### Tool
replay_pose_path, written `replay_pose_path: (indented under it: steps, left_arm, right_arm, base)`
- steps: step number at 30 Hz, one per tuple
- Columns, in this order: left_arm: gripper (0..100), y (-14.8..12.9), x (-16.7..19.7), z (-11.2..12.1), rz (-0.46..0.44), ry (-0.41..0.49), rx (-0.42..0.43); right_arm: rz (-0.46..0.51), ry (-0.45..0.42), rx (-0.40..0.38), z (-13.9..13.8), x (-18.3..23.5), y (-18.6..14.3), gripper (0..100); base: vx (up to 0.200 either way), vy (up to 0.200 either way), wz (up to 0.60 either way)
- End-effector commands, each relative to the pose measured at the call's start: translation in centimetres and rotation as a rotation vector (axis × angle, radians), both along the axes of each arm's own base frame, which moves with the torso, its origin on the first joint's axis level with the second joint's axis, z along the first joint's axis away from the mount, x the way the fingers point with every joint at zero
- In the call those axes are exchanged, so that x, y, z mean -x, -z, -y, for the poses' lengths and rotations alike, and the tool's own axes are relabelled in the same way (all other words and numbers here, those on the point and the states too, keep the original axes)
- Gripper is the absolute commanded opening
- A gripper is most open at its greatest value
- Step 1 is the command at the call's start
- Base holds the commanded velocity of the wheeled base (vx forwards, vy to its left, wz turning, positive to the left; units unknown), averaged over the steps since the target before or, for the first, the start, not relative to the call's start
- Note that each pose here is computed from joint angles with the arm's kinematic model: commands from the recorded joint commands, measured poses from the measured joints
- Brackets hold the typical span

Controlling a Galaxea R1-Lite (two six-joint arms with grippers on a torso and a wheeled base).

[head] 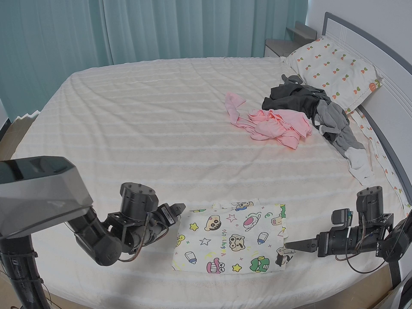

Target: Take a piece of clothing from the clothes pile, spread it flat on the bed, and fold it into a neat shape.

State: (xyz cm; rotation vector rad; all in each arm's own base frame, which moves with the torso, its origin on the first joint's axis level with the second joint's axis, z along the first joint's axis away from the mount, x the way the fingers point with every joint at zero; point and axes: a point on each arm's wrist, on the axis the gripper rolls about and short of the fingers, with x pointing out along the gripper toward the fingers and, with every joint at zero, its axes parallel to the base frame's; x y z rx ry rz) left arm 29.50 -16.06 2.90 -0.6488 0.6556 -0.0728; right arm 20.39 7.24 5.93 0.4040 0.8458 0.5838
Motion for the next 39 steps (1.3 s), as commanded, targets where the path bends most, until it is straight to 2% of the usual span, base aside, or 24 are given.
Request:
replay_pose_path:
  steps: [1,2,8,13,16,21,24,28,32,36,39]
  left_arm:
    - [100,-5.3,2.1,-3.4,0.122,-0.049,0.023]
    - [100,-7.0,3.2,-5.1,0.165,-0.08,0.029]
    - [100,-10.6,7.4,-10.4,0.277,-0.214,0.074]
    - [100,-12.2,10.2,-12.0,0.351,-0.252,0.094]
    - [100,-13.4,12.8,-13.5,0.436,-0.339,0.084]
    - [100,-14.4,14.9,-14.8,0.488,-0.451,0.024]
    - [100,-15.0,16.9,-15.2,0.51,-0.46,0.003]
    - [100,-15.4,20.5,-15.6,0.538,-0.433,-0.092]
    - [100,-15.7,23.5,-16.0,0.586,-0.413,-0.154]
    - [100,-15.4,26.1,-16.4,0.591,-0.415,-0.258]
    - [100,-15.0,27.4,-16.6,0.603,-0.414,-0.307]
  right_arm:
    - [0.101,0.071,0.023,0.6,1.2,-1.9,100]
    - [0.151,0.106,0.031,0.9,1.8,-2.8,100]
    - [0.303,0.175,0.016,1.8,4.1,-5.7,100]
    - [0.377,0.213,0.013,2.3,5.5,-6.7,100]
    - [0.436,0.258,0.012,2.8,7.0,-7.4,100]
    - [0.506,0.306,0.008,3.4,8.7,-8.6,100]
    - [0.536,0.319,0.005,3.8,9.9,-9.1,100]
    - [0.561,0.315,0.017,4.4,11.9,-9.2,100]
    - [0.632,0.317,0.039,5.0,13.5,-9.5,100]
    - [0.709,0.324,0.12,5.7,15.2,-9.3,100]
    - [0.737,0.341,0.141,6.1,16.2,-9.1,100]
  base:
    - [0.0,0.0,0.0]
    - [0.0,0.0,0.0]
    - [0.0,0.0,0.0]
    - [0.0,0.0,0.0]
    - [0.0,0.0,0.0]
    - [0.0,0.0,0.0]
    - [0.0,0.0,0.0]
    - [0.0,0.0,0.0]
    - [0.0,0.0,0.0]
    - [0.0,0.0,0.0]
    - [0.0,0.0,0.0]
